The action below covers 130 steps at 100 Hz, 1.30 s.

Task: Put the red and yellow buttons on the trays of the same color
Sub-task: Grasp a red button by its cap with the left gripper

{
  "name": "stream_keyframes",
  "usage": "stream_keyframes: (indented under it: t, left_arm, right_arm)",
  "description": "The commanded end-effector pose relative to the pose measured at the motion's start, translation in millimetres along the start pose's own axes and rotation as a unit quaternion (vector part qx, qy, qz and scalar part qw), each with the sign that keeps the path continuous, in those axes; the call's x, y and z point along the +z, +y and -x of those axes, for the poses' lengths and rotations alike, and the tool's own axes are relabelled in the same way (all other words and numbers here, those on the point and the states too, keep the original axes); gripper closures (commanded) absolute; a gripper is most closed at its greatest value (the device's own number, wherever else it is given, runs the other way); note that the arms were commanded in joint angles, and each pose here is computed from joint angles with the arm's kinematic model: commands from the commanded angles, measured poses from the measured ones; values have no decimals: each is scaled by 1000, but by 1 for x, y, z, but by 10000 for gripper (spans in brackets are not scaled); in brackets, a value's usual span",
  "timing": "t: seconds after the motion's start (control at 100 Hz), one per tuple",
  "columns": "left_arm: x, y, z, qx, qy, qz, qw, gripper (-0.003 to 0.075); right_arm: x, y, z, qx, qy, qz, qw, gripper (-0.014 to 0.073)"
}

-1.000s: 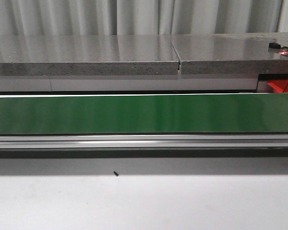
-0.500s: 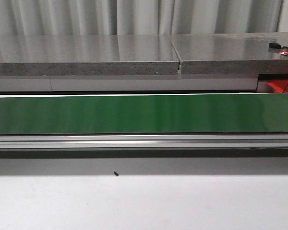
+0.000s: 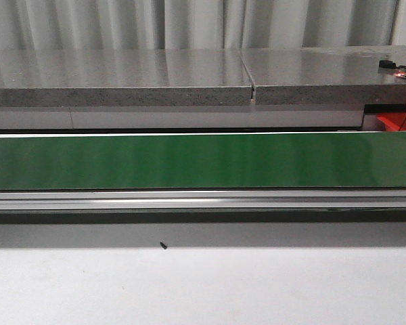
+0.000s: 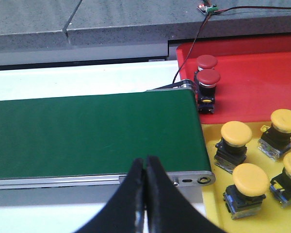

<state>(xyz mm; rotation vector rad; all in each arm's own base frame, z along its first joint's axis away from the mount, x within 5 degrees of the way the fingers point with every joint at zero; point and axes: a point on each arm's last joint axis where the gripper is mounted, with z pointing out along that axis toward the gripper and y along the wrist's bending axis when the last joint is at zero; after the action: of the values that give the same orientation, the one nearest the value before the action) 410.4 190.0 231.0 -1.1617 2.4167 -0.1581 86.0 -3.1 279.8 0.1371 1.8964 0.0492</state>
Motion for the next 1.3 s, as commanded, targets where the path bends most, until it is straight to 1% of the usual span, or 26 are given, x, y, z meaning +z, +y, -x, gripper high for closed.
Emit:
stream_keyframes:
  t: [0.0,0.24,0.55,0.62,0.79,0.93,1.0,1.12,1.29]
  left_arm:
    - [-28,-10,15,-14,-64,-36,997,175]
    - [-7,-3,14,-32,-47,-26,998,175]
    - [2,-2,18,-34,-60,-29,997,181]
    - [3,-2,18,-34,-59,-29,997,221]
    - [4,-1,17,-35,-57,-29,997,396]
    - [4,-1,17,-35,-58,-29,997,500]
    - [4,-2,18,-35,-60,-30,997,535]
    - [4,0,18,-37,-59,-28,997,575]
    - [-14,4,21,-31,-62,-25,997,586]
  right_arm:
    - [-3,1,14,-3,-50,2,999,662]
    - [-3,1,14,-3,-50,2,999,662]
    - [-3,1,14,-3,-50,2,999,662]
    - [-3,1,14,-3,-50,2,999,662]
    - [-3,1,14,-3,-50,2,999,662]
    - [-3,1,14,-3,-50,2,999,662]
    - [-3,1,14,-3,-50,2,999,662]
    - [-3,1,14,-3,-50,2,999,662]
    - [-3,1,14,-3,-50,2,999,662]
